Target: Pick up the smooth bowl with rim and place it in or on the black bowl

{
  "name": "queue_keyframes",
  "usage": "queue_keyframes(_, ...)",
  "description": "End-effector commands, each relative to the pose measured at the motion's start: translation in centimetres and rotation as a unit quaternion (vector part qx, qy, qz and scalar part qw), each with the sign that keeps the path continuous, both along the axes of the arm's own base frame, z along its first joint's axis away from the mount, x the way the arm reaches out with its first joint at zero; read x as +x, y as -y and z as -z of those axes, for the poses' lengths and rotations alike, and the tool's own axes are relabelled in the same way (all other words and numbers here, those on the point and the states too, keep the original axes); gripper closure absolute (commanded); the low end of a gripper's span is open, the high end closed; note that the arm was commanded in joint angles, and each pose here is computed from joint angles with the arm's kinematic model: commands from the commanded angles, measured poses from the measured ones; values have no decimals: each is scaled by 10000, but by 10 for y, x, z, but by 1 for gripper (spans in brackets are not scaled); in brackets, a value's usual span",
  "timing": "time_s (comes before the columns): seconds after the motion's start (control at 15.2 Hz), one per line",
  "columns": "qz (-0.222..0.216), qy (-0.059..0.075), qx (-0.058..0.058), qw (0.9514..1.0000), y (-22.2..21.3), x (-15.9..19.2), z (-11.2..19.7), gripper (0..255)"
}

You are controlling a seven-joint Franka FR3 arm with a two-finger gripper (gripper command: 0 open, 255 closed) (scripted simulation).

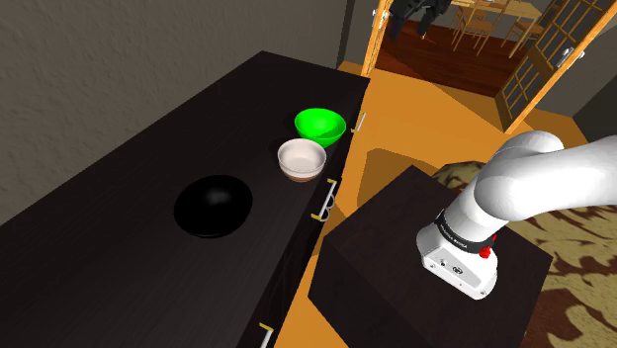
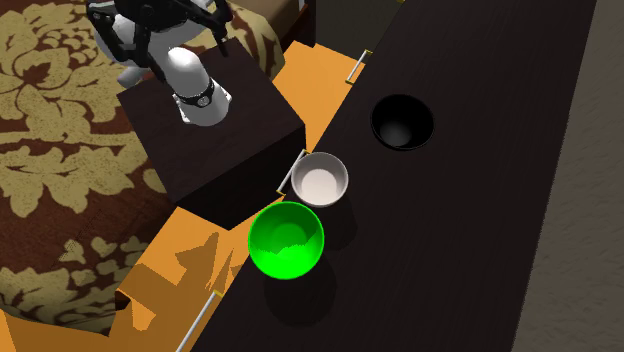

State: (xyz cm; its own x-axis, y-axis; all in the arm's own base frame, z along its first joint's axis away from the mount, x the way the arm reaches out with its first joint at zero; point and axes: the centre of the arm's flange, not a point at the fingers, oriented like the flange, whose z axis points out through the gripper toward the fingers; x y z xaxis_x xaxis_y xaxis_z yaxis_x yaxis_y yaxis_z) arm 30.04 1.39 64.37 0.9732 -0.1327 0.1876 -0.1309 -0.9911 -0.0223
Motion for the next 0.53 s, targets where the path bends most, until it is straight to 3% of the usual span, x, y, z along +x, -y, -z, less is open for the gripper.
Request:
queue_keyframes(0.0, 0, 0, 0, 10000, 0, 0, 0, 0)
queue_keyframes(0.46, -156, -98, 184, 9997, -1, 38, 85, 0)
